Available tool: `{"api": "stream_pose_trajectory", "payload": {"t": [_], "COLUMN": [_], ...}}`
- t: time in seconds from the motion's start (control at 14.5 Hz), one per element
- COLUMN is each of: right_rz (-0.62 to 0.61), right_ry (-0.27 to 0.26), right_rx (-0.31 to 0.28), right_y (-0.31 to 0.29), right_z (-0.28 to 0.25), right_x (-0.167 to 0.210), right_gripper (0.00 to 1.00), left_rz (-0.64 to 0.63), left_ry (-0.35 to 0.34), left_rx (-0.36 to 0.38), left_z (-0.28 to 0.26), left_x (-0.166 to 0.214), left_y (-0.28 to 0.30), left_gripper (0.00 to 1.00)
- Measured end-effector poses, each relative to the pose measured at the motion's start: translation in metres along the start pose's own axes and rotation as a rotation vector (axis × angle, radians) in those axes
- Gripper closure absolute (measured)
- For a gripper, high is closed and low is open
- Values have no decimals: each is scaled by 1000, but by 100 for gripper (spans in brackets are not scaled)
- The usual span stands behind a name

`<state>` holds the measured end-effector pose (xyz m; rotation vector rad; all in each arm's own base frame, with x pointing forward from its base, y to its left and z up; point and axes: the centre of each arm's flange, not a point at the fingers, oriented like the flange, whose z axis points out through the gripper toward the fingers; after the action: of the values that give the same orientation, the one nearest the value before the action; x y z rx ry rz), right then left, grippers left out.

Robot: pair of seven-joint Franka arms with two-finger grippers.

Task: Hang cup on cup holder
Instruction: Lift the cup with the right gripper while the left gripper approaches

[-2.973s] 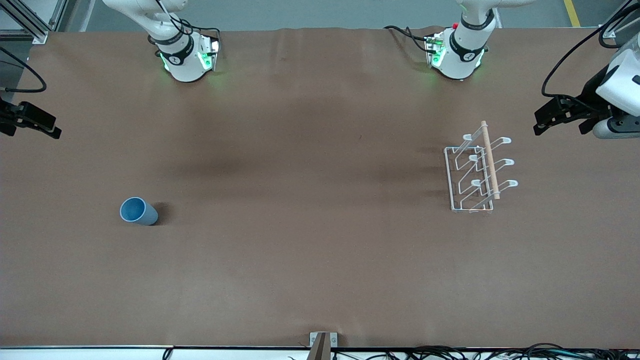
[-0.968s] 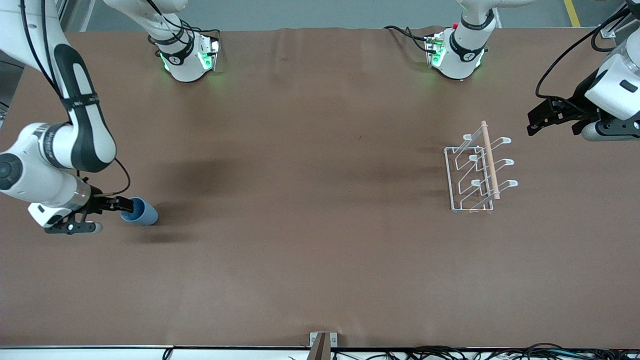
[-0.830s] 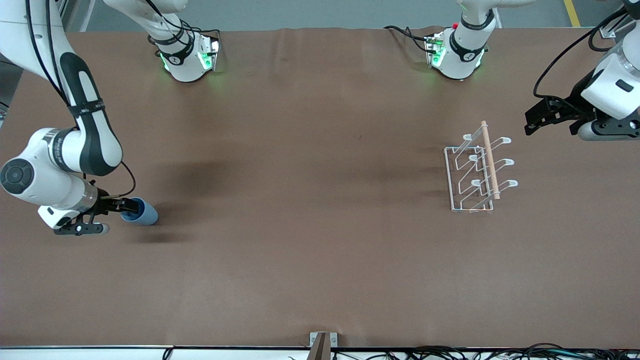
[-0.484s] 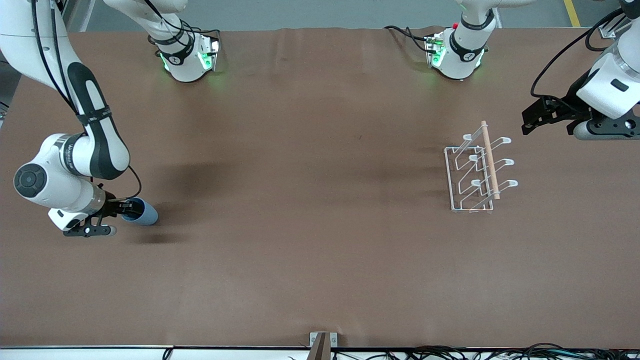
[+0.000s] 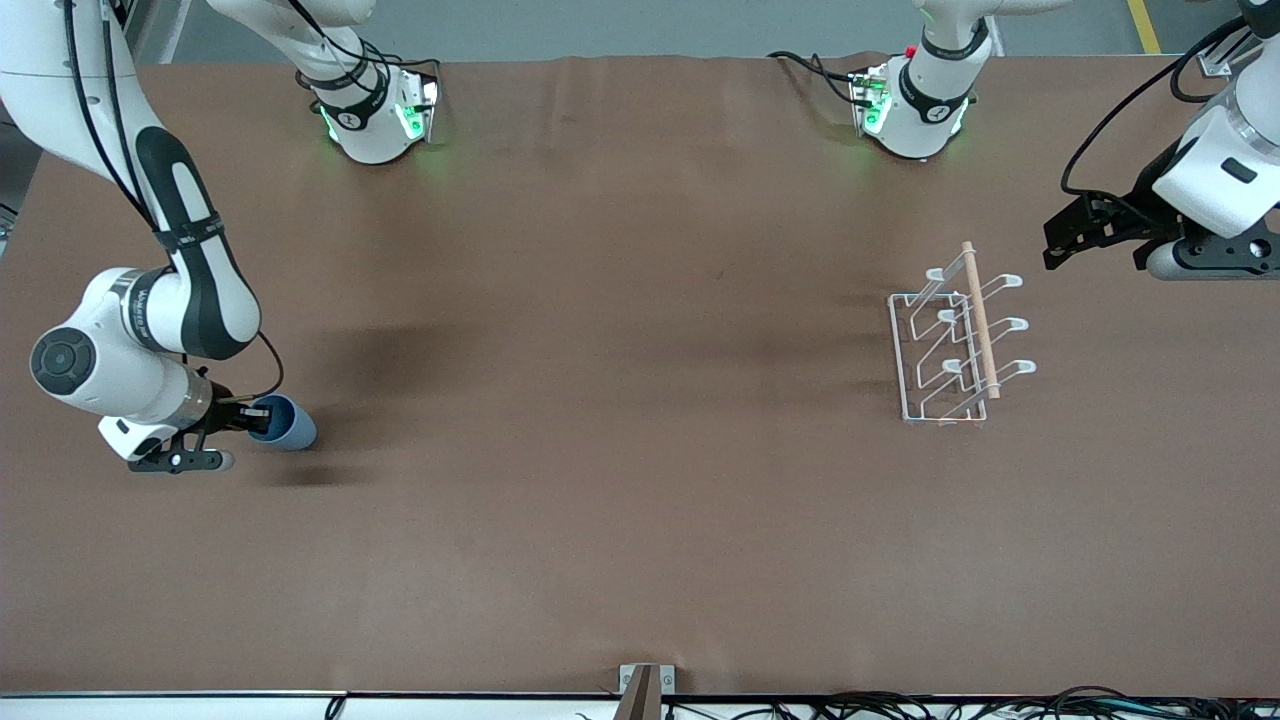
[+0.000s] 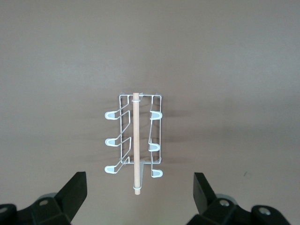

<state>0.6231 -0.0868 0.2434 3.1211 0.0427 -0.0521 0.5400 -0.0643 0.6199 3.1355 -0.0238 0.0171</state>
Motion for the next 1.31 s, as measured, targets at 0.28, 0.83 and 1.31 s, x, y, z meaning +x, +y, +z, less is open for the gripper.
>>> {"api": "stream_pose_trajectory", "payload": {"t": [0.28,0.83,1.31], "right_rz": [-13,-40,8], "right_ry": [-17,-76,-284], "right_rx": [5,297,718], "right_y": [4,-107,-256], "right_z": [-36,-180,-180], "right_x": [10,-14,-50], "right_gripper": [95,95,95], "left_rz": [0,14,282], "left_ry": [0,1,21], "left_rx": [0,0,-23], "left_z": [0,-1,-8], "left_x": [0,-1,-6], "left_y": [0,8,65], "left_gripper": [0,0,0]}}
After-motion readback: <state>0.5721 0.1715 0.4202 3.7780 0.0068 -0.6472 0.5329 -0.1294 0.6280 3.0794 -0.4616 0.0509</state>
